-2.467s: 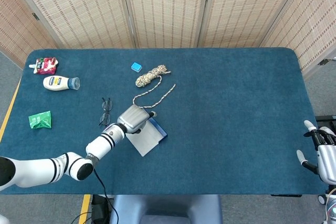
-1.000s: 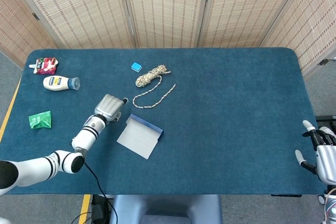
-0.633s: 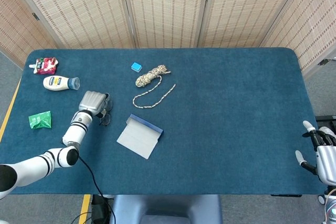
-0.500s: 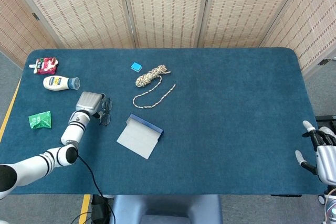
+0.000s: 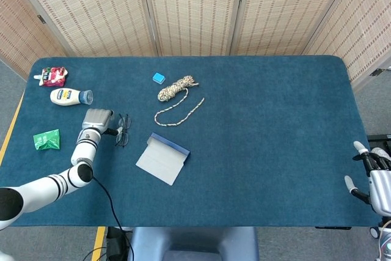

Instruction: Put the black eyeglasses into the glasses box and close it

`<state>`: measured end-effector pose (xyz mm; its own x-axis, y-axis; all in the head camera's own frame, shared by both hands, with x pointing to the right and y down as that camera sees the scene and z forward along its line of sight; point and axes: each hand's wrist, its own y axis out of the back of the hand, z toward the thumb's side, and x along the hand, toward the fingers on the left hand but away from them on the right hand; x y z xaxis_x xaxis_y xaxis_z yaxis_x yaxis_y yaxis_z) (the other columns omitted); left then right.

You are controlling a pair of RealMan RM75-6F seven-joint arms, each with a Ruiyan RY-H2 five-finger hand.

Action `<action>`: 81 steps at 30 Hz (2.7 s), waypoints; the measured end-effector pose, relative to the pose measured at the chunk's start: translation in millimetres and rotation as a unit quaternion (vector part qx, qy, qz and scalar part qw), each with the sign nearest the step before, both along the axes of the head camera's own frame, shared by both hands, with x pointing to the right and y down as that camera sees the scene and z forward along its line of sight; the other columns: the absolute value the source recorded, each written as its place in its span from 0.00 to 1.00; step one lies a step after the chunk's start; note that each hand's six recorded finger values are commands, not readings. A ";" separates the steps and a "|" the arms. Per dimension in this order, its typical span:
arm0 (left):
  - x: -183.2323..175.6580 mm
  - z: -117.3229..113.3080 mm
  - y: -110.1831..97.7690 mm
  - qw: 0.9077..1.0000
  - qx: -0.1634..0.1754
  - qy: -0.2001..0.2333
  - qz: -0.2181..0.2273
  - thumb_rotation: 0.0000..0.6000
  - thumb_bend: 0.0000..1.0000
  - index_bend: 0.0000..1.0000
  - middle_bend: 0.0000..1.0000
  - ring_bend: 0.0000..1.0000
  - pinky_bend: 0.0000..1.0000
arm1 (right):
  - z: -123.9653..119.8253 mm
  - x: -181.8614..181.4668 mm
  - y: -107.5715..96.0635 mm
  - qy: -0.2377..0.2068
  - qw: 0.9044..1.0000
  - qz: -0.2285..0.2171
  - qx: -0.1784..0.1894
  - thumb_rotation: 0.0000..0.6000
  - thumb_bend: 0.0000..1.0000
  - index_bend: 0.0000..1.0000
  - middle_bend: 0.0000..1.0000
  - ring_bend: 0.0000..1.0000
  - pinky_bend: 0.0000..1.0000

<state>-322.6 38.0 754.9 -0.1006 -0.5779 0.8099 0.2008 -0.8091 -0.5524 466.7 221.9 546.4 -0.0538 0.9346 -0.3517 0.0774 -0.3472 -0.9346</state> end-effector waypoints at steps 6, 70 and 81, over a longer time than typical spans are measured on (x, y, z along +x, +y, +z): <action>14.1 -3.6 -0.6 1.000 0.003 0.020 0.013 0.60 0.36 0.33 1.00 0.97 0.84 | 1.3 0.2 0.3 0.000 1.000 0.000 -0.002 1.00 0.33 0.10 0.35 0.27 0.24; -27.9 15.8 13.3 0.999 0.043 -0.008 0.028 1.00 0.36 0.38 1.00 0.97 0.84 | 1.7 -0.4 1.6 0.003 1.000 0.002 -0.008 1.00 0.33 0.10 0.35 0.28 0.24; -27.4 21.0 18.3 0.999 0.042 -0.005 0.017 1.00 0.36 0.38 1.00 0.97 0.84 | 2.6 -1.2 1.6 0.003 1.000 0.002 -0.009 1.00 0.33 0.10 0.35 0.28 0.24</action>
<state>-350.0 56.3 775.9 -0.0882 -0.6465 0.7578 0.2329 -0.7530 -0.6154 465.5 223.5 548.9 -0.0600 0.9276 -0.3687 0.0734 -0.3642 -0.9284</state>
